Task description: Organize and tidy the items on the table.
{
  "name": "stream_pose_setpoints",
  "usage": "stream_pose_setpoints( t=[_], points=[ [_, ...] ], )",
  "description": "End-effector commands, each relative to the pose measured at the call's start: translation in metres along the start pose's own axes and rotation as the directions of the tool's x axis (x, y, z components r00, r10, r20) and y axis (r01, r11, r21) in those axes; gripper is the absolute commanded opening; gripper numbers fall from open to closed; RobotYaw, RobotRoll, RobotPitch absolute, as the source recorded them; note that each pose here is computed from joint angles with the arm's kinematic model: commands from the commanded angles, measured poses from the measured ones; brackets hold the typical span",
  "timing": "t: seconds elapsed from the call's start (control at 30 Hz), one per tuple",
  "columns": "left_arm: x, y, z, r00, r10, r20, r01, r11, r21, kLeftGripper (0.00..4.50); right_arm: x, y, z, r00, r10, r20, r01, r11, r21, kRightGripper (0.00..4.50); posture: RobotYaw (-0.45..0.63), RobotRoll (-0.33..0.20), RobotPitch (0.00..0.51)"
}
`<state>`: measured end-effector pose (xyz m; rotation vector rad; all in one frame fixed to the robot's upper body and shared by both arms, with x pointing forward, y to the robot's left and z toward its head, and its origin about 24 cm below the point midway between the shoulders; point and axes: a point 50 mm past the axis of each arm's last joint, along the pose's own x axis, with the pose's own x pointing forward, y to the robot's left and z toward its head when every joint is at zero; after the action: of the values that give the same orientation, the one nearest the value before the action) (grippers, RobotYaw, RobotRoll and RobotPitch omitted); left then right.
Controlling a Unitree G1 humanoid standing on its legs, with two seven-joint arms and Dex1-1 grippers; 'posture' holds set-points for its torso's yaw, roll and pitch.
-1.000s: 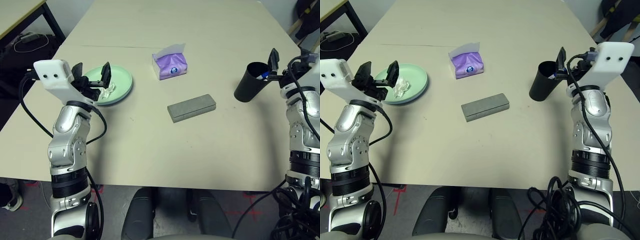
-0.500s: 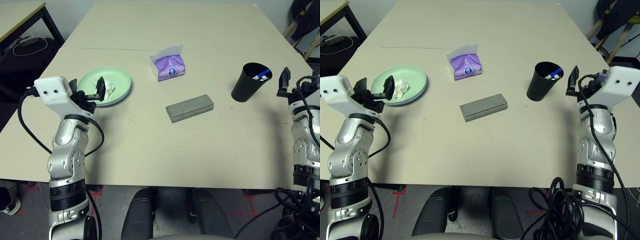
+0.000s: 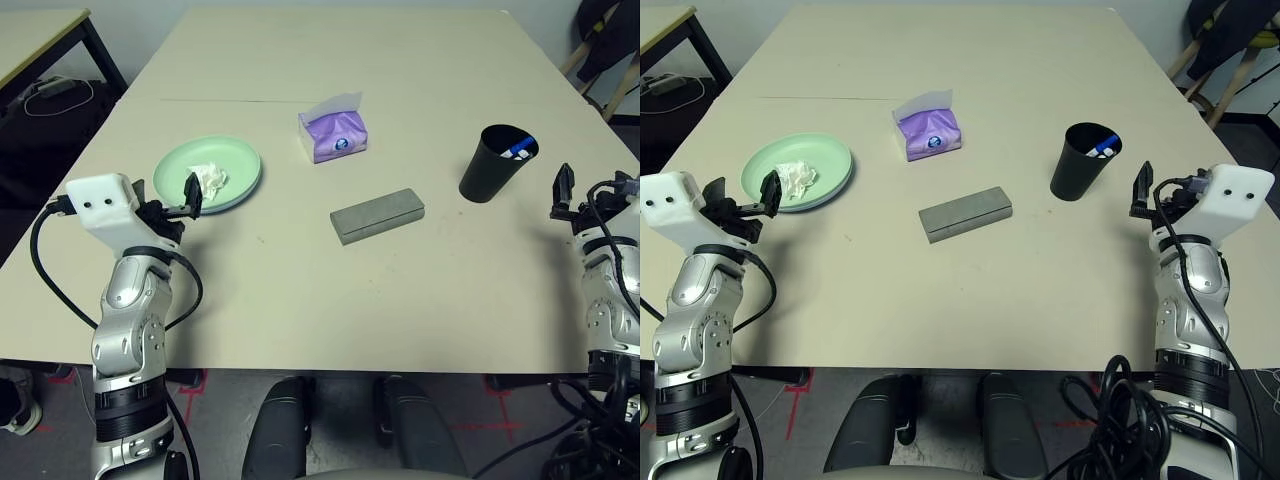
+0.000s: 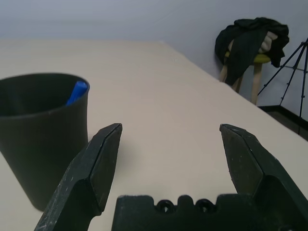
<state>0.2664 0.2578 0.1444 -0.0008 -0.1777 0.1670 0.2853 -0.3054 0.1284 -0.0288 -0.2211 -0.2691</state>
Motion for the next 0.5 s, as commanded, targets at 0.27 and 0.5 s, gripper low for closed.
stream_pose_setpoints(
  t=[0.27,0.5],
  points=[
    [-0.016,0.006,-0.012,0.999,0.017,-0.028,-0.015,0.998,0.061,4.50,-0.007,-0.006,-0.033,0.990,0.062,-0.125,-0.064,0.998,-0.014,4.47,0.05,0.000,0.135],
    [-0.026,0.007,-0.016,0.999,-0.037,-0.027,0.039,0.996,0.081,4.50,-0.002,0.003,-0.041,0.986,0.098,-0.134,-0.097,0.995,0.017,4.47,0.08,0.000,0.129]
  ],
)
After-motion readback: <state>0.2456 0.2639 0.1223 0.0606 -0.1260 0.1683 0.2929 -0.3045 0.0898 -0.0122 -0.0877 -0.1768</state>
